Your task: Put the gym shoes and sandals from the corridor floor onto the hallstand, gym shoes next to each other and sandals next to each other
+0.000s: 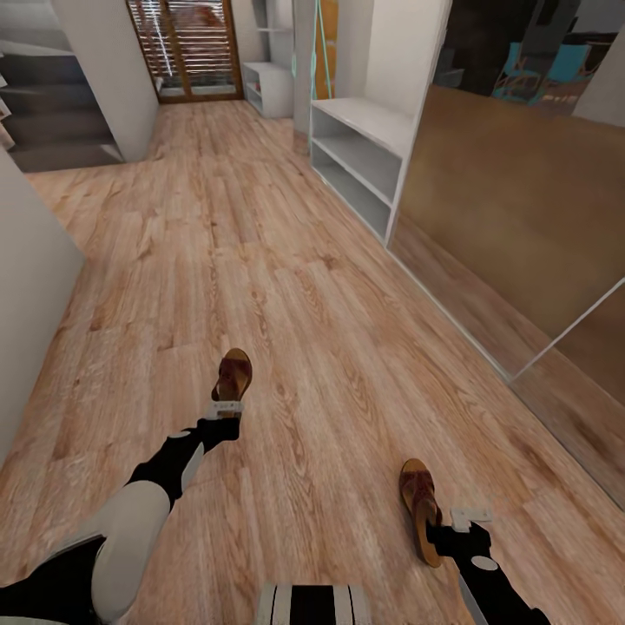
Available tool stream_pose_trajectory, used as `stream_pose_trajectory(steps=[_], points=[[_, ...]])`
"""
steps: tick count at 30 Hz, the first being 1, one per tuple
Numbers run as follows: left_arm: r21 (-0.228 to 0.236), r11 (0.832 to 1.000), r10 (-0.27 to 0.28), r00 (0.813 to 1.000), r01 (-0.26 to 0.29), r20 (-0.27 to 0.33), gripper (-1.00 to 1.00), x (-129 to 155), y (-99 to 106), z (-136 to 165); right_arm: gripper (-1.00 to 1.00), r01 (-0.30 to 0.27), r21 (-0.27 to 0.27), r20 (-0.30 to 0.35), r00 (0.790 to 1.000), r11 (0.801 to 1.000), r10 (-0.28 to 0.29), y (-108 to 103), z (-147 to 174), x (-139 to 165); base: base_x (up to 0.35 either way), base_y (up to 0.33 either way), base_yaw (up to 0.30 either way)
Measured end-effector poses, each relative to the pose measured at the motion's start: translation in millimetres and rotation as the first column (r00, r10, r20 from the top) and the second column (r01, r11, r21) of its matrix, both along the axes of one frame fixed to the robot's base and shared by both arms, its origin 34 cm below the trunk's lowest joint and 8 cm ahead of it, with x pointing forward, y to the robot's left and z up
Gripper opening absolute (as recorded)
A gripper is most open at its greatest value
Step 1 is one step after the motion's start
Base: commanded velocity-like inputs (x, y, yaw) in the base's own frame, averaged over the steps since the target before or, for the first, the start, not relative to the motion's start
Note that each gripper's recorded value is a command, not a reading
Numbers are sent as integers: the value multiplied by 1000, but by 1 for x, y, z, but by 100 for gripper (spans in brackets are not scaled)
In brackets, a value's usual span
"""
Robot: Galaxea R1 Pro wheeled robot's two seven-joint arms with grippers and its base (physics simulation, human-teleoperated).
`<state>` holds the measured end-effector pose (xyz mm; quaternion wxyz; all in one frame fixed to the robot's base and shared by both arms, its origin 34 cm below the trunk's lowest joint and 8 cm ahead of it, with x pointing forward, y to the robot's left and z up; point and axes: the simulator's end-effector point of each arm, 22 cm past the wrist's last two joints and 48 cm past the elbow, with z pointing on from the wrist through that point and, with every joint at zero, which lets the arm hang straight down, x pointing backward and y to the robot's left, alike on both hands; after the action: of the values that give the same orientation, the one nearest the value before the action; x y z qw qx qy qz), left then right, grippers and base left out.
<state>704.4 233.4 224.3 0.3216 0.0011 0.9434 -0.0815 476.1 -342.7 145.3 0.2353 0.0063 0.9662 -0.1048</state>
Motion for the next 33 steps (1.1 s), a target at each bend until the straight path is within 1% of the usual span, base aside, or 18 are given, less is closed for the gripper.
stream_pose_trajectory(steps=[6,10,18,22,26,33], points=[[9,1000,4,1000,-4,0,-100,4,5,-10,100,0,1,-33,999,1000,0,1,-14,-12,0,0,0],[9,1000,5,1000,-5,-16,-100,6,8,-17,100,1,2,-56,998,1000,0,1,-22,-21,0,0,4],[-3,1000,-1,1000,1,-18,-100,13,9,-10,100,1,2,-62,998,1000,-1,1,-25,-23,0,0,26],[-3,1000,-2,1000,2,-27,-100,12,9,-18,100,1,2,-79,997,1000,-1,1,-31,-30,0,0,25],[-7,1000,-3,999,3,-36,-100,10,5,-26,100,1,2,-98,995,1000,-1,1,-39,-37,0,0,146],[-11,1000,-3,999,3,-39,-100,8,2,-29,100,1,2,-103,995,1000,-1,1,-40,-39,0,0,160]])
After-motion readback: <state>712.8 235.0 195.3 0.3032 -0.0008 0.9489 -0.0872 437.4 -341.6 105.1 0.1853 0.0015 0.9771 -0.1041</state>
